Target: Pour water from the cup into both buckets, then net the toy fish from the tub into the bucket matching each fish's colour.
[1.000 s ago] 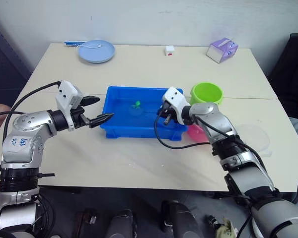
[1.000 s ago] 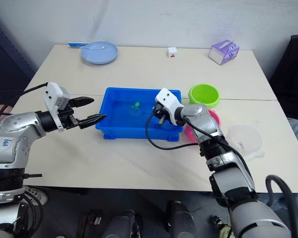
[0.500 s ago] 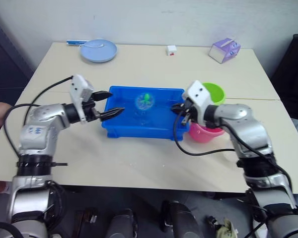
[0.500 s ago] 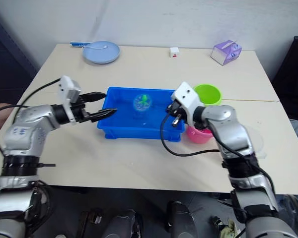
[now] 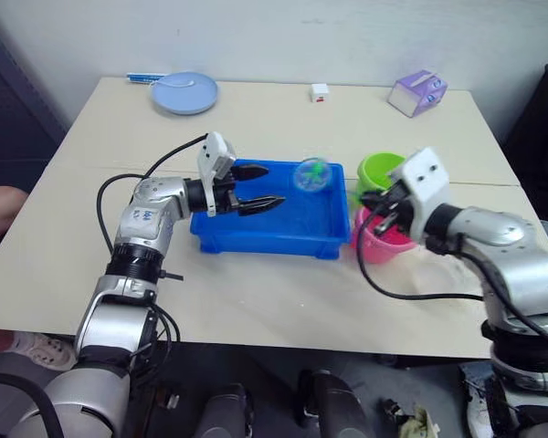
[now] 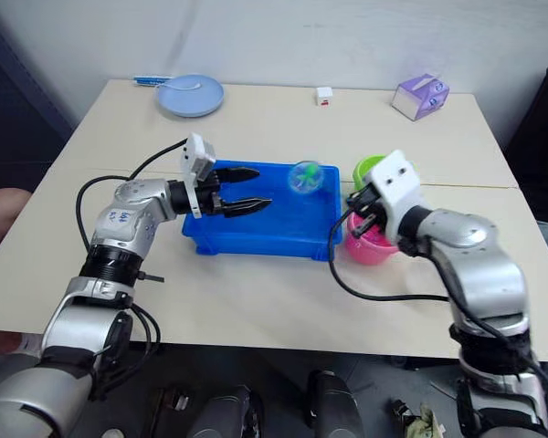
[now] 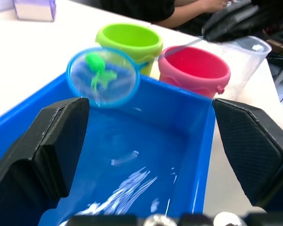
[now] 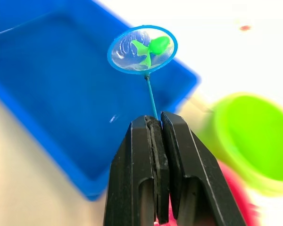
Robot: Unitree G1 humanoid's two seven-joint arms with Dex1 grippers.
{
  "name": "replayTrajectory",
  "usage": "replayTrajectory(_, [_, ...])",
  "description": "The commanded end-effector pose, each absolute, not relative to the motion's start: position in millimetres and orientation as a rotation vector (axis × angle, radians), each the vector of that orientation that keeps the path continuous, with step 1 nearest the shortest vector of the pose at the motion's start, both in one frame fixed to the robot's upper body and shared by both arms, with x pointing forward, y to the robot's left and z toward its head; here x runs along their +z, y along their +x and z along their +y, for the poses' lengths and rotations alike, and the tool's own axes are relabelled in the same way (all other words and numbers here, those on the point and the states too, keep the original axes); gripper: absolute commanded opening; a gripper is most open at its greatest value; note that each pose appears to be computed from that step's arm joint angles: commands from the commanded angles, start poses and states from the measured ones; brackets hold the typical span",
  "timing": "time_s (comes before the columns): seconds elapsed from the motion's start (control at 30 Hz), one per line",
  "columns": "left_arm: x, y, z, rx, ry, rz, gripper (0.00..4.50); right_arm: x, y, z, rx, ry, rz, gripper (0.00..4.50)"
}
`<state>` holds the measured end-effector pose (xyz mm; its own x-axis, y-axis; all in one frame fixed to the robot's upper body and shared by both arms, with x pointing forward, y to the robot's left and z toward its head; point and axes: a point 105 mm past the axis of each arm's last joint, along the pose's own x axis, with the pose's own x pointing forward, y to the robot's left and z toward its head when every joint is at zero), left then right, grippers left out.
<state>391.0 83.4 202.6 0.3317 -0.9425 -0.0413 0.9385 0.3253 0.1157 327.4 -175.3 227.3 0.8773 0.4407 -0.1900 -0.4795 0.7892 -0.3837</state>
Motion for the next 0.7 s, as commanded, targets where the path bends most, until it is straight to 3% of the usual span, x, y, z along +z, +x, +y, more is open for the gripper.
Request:
replayTrajectory(0.03, [217.5, 385.4, 62.4, -1.307, 0.141, -0.107, 4.5, 261.7, 314.4, -206.3, 0.363, -0.516, -0.002, 0.76])
replayTrajectory(0.3, [227.8, 372.0, 32.5, -1.396, 0.122, -0.17, 4.5, 279.7, 311.3, -252.1, 0.192, -0.854, -0.008, 0.76])
replayTrajectory(0.57, [231.1, 368.8, 31.7, -1.396, 0.122, -0.18, 4.5, 262.1, 325.6, -254.9, 0.229, -1.633, -0.046, 0.76])
replayTrajectory(0.7, [231.0, 370.2, 36.9, -1.377, 0.131, -0.178, 4.5, 252.2, 329.8, -259.3, 0.252, -1.867, -0.07, 0.76])
